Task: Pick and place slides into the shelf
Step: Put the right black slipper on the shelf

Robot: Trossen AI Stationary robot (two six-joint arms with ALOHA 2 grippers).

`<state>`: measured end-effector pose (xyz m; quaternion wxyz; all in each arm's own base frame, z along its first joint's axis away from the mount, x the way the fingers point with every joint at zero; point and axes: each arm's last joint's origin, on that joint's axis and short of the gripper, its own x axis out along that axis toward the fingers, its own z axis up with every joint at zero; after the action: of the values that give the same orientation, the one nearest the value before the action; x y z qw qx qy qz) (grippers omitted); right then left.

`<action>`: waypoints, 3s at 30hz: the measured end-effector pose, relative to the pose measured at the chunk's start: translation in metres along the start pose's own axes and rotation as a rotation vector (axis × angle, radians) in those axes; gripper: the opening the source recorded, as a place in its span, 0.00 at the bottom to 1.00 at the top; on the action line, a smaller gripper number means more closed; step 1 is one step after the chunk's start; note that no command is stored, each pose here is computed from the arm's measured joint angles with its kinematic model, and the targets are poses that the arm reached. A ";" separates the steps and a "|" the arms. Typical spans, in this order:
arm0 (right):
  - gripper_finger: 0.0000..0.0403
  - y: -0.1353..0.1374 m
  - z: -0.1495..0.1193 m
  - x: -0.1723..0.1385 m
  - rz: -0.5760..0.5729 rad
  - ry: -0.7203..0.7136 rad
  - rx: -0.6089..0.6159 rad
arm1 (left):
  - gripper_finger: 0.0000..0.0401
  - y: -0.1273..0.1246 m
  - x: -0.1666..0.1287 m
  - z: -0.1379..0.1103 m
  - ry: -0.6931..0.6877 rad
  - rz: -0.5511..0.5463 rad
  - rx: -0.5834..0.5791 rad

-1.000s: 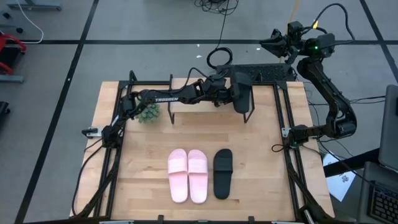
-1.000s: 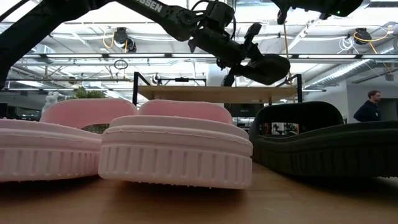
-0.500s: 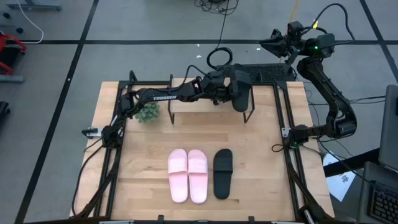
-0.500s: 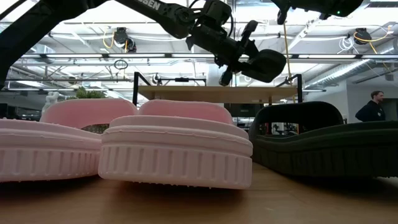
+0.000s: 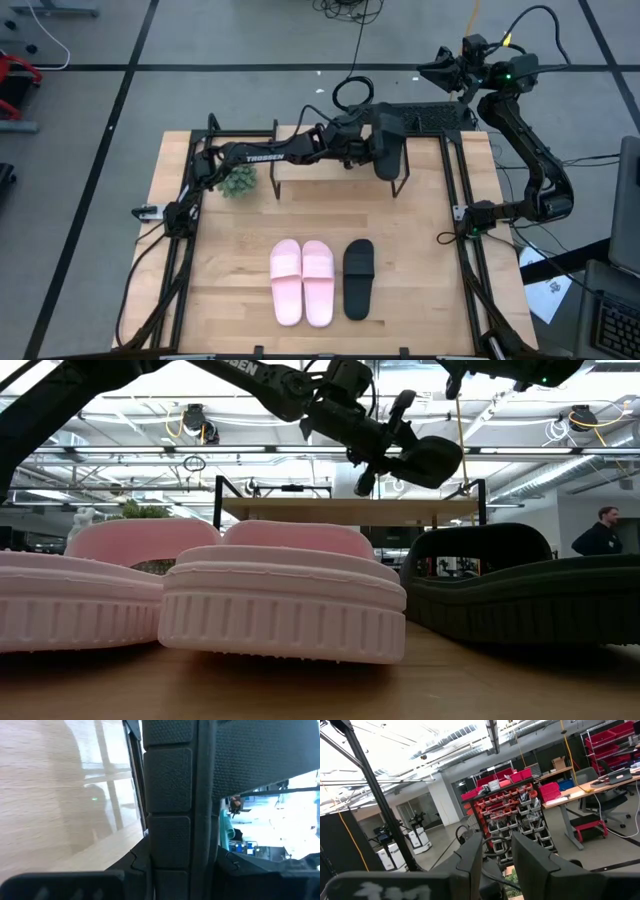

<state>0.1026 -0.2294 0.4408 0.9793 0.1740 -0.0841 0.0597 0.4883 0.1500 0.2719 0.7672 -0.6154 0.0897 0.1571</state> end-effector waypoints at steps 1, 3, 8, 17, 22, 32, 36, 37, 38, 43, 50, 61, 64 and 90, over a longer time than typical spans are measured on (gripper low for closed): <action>0.23 0.000 0.000 0.000 0.000 0.000 0.000 | 0.27 0.000 0.000 -0.001 0.004 0.001 0.012; 0.23 0.000 0.000 0.000 0.000 0.000 0.000 | 0.27 0.000 0.000 -0.001 0.017 -0.002 0.028; 0.23 0.000 0.000 0.000 0.000 0.000 0.000 | 0.36 0.000 0.000 -0.002 0.024 -0.005 0.037; 0.23 0.000 0.000 0.000 0.000 0.000 0.000 | 0.53 0.000 0.000 0.000 0.018 -0.003 0.067; 0.23 0.000 0.000 0.000 0.000 0.000 0.000 | 0.53 0.006 0.000 -0.003 0.068 0.047 0.081; 0.23 0.000 0.000 0.000 0.000 0.000 0.000 | 0.51 0.007 -0.001 -0.003 0.089 0.048 0.085; 0.23 0.000 0.000 0.000 0.000 0.000 0.000 | 0.51 0.007 -0.001 -0.003 0.090 0.050 0.103; 0.23 0.000 0.000 0.000 0.000 0.000 0.000 | 0.51 0.008 -0.001 -0.003 0.092 0.056 0.100; 0.23 0.000 0.000 0.000 0.000 0.000 0.000 | 0.50 0.009 -0.001 -0.003 0.096 0.068 0.095; 0.23 0.000 0.000 0.000 0.000 0.000 0.000 | 0.50 0.013 -0.002 -0.005 0.112 0.114 0.072; 0.23 0.000 0.000 0.000 0.000 0.000 0.000 | 0.50 0.013 -0.005 -0.003 0.106 0.142 0.057; 0.23 0.000 0.000 0.000 -0.001 -0.001 0.000 | 0.50 0.010 -0.029 0.001 0.062 0.315 0.074; 0.23 0.000 0.000 0.000 -0.002 -0.003 0.000 | 0.50 0.005 -0.036 0.001 0.050 0.329 0.079; 0.23 0.004 -0.017 0.027 0.177 0.172 -0.019 | 0.50 -0.022 -0.085 0.004 -0.052 0.456 0.196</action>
<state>0.1303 -0.2172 0.4316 0.9755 0.1507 -0.0155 0.1598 0.4164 0.1383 0.3210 0.7699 -0.4976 0.2214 0.3326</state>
